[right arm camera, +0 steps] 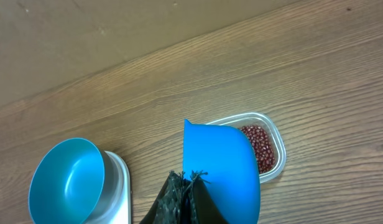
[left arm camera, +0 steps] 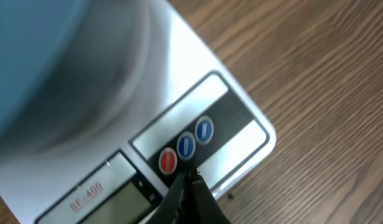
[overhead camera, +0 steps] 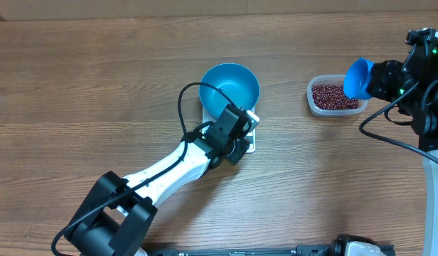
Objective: Scoop item into bowl and weigh 150g on scale
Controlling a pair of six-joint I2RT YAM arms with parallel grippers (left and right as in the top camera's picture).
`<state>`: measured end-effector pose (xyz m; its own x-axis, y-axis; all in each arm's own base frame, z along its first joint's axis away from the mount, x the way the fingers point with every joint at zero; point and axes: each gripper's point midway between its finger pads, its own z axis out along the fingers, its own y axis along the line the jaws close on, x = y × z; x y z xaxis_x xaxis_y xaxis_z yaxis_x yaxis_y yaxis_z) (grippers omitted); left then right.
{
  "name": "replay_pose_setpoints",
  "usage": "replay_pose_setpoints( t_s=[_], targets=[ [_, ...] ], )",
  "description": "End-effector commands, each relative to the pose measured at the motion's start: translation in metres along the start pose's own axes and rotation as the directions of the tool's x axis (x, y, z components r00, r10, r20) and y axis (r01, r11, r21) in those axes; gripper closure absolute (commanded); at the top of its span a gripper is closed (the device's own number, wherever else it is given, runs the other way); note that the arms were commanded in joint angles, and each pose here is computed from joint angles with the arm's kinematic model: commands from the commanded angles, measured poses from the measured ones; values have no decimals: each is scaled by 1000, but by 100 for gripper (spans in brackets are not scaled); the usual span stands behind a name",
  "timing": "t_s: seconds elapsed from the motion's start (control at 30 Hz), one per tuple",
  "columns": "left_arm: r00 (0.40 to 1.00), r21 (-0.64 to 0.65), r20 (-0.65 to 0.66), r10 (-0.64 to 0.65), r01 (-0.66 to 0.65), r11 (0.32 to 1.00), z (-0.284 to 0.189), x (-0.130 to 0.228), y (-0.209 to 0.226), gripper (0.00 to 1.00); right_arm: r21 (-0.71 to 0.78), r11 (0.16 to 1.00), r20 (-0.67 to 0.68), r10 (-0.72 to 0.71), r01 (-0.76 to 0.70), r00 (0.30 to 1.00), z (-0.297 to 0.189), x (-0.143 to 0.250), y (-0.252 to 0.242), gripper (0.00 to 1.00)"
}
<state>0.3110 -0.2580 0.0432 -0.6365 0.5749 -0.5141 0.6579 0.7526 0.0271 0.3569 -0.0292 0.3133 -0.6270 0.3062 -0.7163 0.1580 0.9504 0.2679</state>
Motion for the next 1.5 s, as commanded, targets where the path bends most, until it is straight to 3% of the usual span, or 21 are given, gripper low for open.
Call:
replay_pose_setpoints(
  t_s=[0.0,1.47],
  targets=[
    [1000,-23,-11,21,-21,1000,3,6,6,96,2,1000,33,-6,6,999,-10,-9,1,96],
    [998,-87,18,-60,61,994,25,10,16,96,39,999,2,1,-1,1000,-10,-1,-6,96]
  ],
)
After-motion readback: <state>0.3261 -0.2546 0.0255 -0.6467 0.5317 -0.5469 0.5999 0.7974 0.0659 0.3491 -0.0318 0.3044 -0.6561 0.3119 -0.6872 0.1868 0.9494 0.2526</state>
